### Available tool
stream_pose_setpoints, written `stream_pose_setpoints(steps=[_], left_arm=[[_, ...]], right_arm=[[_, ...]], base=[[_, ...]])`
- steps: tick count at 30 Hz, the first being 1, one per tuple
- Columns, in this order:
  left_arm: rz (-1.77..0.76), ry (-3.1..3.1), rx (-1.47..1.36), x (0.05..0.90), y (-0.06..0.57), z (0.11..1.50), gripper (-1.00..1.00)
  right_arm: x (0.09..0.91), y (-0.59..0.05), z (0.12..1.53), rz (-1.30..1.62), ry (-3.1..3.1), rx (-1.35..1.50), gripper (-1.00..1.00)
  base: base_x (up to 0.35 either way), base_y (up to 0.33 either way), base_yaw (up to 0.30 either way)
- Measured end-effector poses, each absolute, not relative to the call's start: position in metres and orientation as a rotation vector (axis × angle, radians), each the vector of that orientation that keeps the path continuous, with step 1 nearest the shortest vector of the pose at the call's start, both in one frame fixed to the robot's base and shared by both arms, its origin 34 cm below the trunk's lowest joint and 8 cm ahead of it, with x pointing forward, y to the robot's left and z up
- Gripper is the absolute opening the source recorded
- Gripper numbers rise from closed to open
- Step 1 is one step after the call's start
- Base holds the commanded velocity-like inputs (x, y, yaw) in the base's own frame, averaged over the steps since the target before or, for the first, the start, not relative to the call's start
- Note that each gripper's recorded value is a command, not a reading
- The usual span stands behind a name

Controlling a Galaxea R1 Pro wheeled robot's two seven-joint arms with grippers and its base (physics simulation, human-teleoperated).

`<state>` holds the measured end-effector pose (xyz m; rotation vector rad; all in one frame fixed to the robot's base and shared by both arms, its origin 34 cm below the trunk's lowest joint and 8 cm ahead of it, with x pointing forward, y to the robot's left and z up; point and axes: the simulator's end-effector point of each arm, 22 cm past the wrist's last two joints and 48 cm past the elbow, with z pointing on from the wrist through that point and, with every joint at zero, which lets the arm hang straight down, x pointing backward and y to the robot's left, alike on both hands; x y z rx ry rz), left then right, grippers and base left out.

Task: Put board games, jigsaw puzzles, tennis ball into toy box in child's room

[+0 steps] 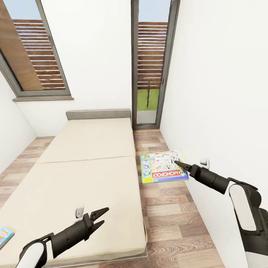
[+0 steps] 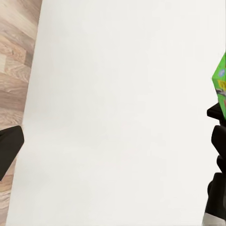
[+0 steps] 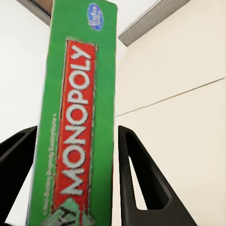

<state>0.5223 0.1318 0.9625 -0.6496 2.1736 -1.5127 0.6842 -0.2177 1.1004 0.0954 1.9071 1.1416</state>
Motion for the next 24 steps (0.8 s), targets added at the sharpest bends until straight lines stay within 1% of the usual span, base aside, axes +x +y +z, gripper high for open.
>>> stream_pose_setpoints(steps=[11,24], left_arm=[[-1.515,2.158,-0.615,0.522,0.127,0.97,1.0],[-1.494,2.16,-0.601,0.521,0.129,0.969,1.0]], right_arm=[[0.682,-0.215,1.11,1.141,1.896,0.076,-1.0],[0.68,-0.214,1.119,1.139,1.878,0.065,-1.0]], base=[[0.0,0.0,-0.054],[0.0,0.0,-0.012]])
